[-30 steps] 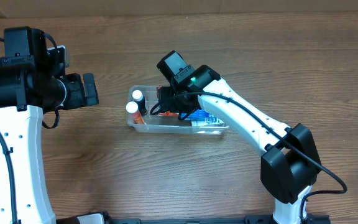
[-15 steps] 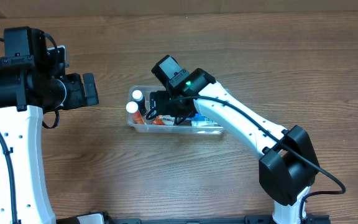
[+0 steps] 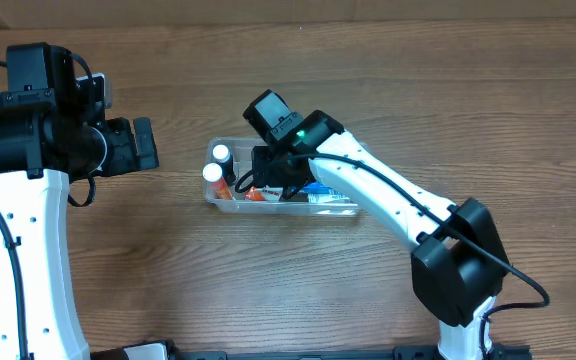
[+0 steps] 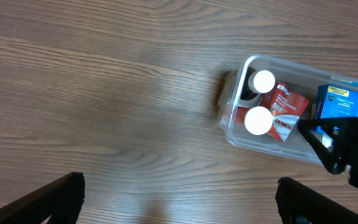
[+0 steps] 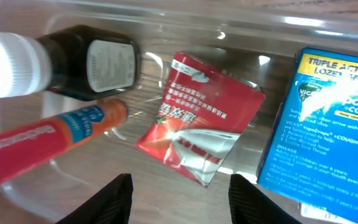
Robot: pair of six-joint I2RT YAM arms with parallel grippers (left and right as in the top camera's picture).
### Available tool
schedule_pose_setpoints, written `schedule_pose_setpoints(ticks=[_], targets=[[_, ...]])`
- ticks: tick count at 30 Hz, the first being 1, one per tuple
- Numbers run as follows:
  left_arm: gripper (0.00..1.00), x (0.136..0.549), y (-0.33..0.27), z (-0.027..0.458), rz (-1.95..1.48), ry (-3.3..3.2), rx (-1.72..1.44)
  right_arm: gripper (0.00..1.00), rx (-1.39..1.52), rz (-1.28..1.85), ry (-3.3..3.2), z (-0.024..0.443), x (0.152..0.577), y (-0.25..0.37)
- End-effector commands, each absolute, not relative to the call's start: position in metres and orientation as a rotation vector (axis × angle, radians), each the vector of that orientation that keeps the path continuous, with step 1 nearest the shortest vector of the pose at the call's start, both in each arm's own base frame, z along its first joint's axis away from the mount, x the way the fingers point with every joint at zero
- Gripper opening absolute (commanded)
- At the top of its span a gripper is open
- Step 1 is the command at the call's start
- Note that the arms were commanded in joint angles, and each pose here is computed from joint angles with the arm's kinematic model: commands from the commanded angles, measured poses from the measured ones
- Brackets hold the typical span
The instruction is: Pack container
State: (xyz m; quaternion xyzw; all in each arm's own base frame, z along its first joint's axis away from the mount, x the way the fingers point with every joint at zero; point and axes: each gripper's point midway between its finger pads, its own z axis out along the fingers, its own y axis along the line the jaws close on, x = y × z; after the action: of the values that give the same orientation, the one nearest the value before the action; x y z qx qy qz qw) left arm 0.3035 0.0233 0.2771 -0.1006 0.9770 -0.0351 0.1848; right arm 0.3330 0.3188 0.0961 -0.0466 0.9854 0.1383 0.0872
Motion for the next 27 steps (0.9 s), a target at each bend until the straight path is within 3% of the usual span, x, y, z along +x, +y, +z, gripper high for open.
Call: schedule_pose_setpoints(ticks=[1,8,19,23,27], targets=[[1.00,0.305,0.026,0.280,-0.090,2.745,-0.280,0.52,-0.228,0.362,2.936,0.077,0.339,0.321],[1.00,0.305,0.026,0.280,-0.090,2.745,-0.280,0.52,-0.270,0.144,2.869,0.065,0.358,0.301],[1.00,0.303,0.026,0.280,-0.090,2.752,-0.281,0.53,-0.271,0.048,2.854,0.064,0.365,0.285],[1.00,0.303,0.026,0.280,-0.090,2.752,-0.281,0.58,-0.296,0.042,2.861,0.064,0.362,0.284],[1.00,0.303,0.026,0.280,-0.090,2.750,-0.280,0.61,-0.352,0.064,2.834,0.104,0.358,0.282]])
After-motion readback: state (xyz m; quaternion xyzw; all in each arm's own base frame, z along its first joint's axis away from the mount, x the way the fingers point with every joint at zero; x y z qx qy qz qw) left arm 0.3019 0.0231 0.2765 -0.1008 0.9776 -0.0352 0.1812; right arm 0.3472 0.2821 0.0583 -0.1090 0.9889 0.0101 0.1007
